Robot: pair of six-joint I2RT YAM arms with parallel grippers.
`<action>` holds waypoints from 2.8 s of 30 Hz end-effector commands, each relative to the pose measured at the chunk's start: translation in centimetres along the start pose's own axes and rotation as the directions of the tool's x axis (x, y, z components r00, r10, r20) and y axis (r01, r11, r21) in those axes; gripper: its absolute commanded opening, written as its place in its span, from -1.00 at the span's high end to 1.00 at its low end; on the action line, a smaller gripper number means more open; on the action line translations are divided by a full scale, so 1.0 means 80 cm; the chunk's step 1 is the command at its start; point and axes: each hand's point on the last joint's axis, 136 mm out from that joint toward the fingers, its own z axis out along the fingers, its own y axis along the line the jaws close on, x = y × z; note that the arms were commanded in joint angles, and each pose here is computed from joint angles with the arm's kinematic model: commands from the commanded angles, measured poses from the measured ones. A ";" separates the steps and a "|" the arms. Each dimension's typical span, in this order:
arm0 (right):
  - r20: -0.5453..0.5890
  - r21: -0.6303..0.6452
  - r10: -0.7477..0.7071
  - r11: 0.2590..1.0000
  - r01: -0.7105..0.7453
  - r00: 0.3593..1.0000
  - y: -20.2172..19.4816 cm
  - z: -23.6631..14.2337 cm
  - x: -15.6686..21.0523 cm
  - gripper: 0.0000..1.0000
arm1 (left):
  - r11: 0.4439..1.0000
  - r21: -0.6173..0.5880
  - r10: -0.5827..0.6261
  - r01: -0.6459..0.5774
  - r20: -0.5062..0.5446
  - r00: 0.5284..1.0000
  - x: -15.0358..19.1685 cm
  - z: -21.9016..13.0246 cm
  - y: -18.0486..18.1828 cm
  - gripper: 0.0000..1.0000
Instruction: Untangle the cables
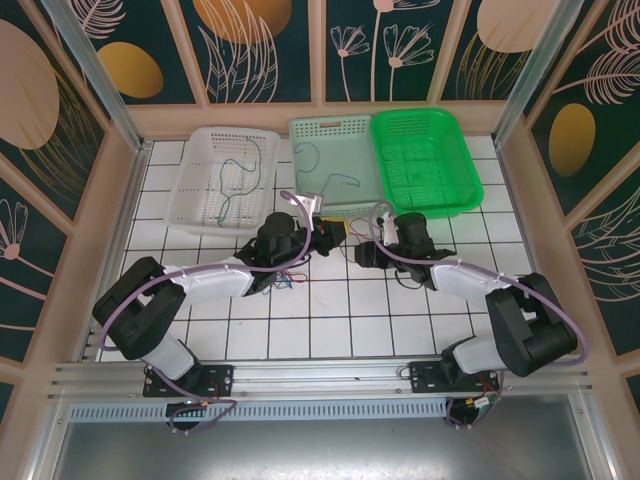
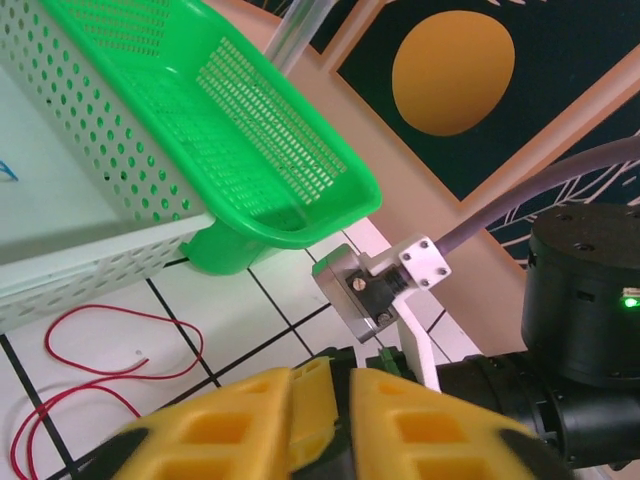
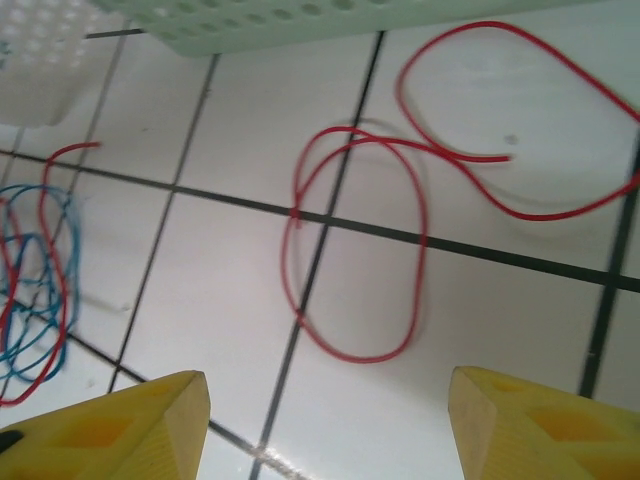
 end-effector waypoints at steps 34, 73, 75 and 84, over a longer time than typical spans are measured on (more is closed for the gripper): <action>-0.447 0.497 0.043 0.842 0.208 0.894 -0.071 0.068 0.061 0.52 | 0.922 -0.368 0.094 -0.122 -0.092 0.991 0.026 -0.038 0.083 -0.25; 0.331 -0.014 -0.178 0.981 0.194 0.927 0.074 -0.169 -0.107 1.00 | 0.971 -0.108 0.195 -0.212 -0.151 0.969 0.029 -0.006 0.026 -0.40; 0.354 -0.030 -0.172 0.980 0.195 0.919 0.082 -0.177 -0.118 1.00 | 0.975 0.000 0.219 -0.221 -0.161 0.962 0.033 -0.001 0.004 -0.41; 0.469 -0.069 -0.127 0.981 0.180 0.874 0.111 -0.228 -0.170 1.00 | 0.959 0.080 0.282 -0.272 -0.147 0.948 0.033 0.000 -0.013 -0.48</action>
